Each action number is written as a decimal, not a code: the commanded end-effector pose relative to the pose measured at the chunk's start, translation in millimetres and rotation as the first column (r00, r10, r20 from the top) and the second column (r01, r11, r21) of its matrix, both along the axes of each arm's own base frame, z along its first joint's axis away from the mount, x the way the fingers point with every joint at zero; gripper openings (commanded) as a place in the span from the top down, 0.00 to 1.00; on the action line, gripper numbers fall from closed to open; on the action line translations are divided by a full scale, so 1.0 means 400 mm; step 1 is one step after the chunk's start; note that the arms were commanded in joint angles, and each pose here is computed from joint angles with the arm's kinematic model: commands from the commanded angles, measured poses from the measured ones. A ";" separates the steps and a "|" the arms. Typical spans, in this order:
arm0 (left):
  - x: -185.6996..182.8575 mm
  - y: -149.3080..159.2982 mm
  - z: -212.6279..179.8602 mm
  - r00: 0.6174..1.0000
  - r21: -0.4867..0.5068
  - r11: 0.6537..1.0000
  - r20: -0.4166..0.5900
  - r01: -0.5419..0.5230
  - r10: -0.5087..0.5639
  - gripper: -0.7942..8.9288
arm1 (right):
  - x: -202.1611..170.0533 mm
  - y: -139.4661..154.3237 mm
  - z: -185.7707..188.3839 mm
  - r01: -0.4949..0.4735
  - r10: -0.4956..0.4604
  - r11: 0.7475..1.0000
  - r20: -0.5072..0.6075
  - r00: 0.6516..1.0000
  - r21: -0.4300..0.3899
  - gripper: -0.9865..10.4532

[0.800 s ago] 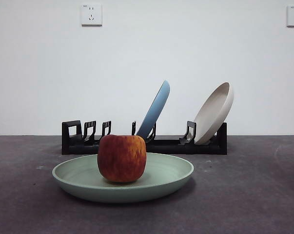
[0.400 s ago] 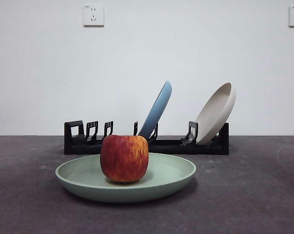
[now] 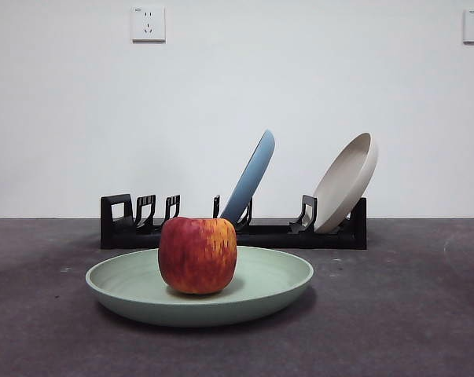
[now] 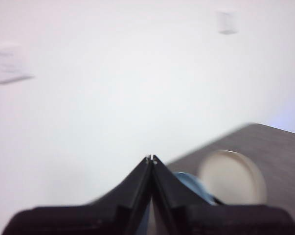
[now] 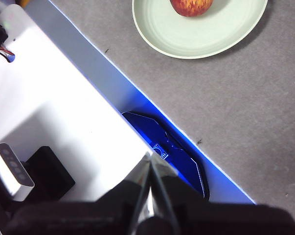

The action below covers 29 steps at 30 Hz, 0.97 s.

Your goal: Take the green plate from the plate rack,put the plate on the table,take the apple from the table,put the apple in the plate

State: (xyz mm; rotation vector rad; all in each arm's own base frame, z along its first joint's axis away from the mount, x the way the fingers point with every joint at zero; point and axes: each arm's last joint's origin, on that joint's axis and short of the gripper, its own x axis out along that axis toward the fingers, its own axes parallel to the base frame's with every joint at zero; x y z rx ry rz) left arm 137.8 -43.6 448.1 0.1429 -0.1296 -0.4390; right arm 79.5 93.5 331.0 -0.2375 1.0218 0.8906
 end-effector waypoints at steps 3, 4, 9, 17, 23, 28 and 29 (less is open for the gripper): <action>-0.031 0.052 -0.144 0.984 -0.014 0.986 0.063 -0.165 0.166 0.92 | -0.001 0.000 -0.004 0.007 -0.007 1.000 -0.004 1.000 -0.001 0.91; -0.036 0.060 -0.174 0.976 -0.019 0.978 0.067 -0.207 0.208 0.92 | -0.001 -0.001 -0.004 0.007 -0.007 1.000 -0.003 1.000 0.000 0.91; -0.066 0.088 -0.333 0.930 -0.055 0.930 0.050 -0.362 0.365 0.92 | -0.001 -0.001 -0.004 0.007 -0.007 1.000 -0.003 1.000 0.000 0.91; -0.093 0.108 -0.525 0.888 -0.104 0.882 -0.023 -0.459 0.459 0.92 | -0.001 -0.001 -0.004 0.007 -0.007 1.000 -0.003 1.000 0.000 0.91; -0.094 0.118 -0.627 0.864 -0.130 0.855 -0.095 -0.502 0.494 0.92 | -0.001 -0.001 -0.004 0.007 -0.007 1.000 -0.003 1.000 0.000 0.91; -0.095 0.122 -0.673 0.850 -0.120 0.845 -0.154 -0.522 0.503 0.92 | -0.001 -0.001 -0.004 0.007 -0.007 1.000 -0.003 1.000 0.000 0.91; -0.095 0.122 -0.681 0.847 -0.112 0.844 -0.168 -0.524 0.504 0.92 | -0.001 -0.001 -0.004 0.007 -0.007 1.000 -0.003 1.000 0.000 0.91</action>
